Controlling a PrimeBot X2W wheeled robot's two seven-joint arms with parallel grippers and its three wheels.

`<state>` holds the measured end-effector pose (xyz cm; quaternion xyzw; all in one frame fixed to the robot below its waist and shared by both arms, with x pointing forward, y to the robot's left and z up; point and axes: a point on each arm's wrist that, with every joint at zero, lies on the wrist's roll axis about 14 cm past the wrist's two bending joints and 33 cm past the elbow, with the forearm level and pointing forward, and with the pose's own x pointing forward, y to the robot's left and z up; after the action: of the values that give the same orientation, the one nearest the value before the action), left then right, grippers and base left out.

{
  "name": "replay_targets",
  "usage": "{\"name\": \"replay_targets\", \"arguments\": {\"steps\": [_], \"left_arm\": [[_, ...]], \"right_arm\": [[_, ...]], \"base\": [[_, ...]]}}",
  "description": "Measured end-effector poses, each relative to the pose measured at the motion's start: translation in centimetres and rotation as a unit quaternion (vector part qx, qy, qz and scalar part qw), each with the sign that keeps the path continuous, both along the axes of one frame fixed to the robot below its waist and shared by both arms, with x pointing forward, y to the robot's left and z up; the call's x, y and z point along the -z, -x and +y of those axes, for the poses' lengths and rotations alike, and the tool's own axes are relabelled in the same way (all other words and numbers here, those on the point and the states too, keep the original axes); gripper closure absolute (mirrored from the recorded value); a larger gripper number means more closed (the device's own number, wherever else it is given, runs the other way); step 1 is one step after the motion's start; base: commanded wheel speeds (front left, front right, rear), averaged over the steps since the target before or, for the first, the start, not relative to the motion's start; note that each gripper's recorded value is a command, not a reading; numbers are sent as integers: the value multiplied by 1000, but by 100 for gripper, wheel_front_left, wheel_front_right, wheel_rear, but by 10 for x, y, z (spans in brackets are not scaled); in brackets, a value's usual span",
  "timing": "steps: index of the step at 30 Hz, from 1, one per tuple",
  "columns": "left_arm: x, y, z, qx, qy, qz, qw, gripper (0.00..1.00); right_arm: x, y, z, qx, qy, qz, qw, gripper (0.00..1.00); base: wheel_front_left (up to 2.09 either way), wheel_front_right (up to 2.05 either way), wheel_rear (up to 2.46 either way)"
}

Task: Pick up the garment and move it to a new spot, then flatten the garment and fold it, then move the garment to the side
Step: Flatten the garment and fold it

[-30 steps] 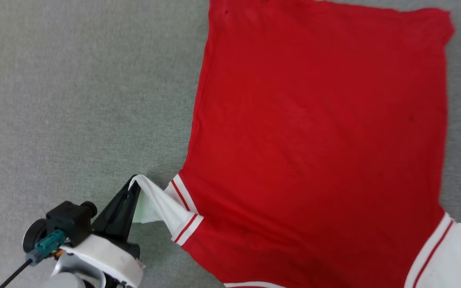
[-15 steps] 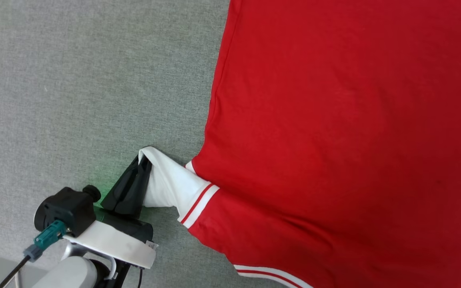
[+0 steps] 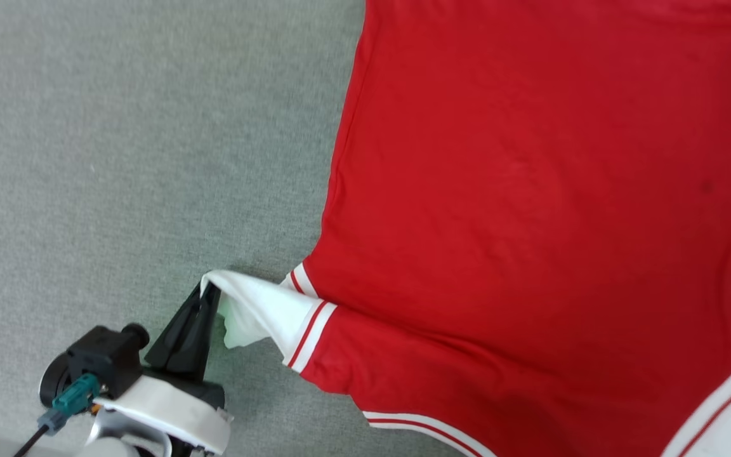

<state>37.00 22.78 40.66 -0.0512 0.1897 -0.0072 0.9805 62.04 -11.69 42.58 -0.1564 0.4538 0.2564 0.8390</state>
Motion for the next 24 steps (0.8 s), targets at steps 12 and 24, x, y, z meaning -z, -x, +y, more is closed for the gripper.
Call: {"name": "replay_targets", "arguments": {"steps": [12,24], "left_arm": [[-31,21,-8,8,10,-32,999,100],[-40,20,-30,47,18,-44,998,100]], "right_arm": [[-76,85,-70,-28,24,-78,996,100],[7,253,-157,46,33,86,995,100]], "base": [[0,0,0],[0,0,0]]}}
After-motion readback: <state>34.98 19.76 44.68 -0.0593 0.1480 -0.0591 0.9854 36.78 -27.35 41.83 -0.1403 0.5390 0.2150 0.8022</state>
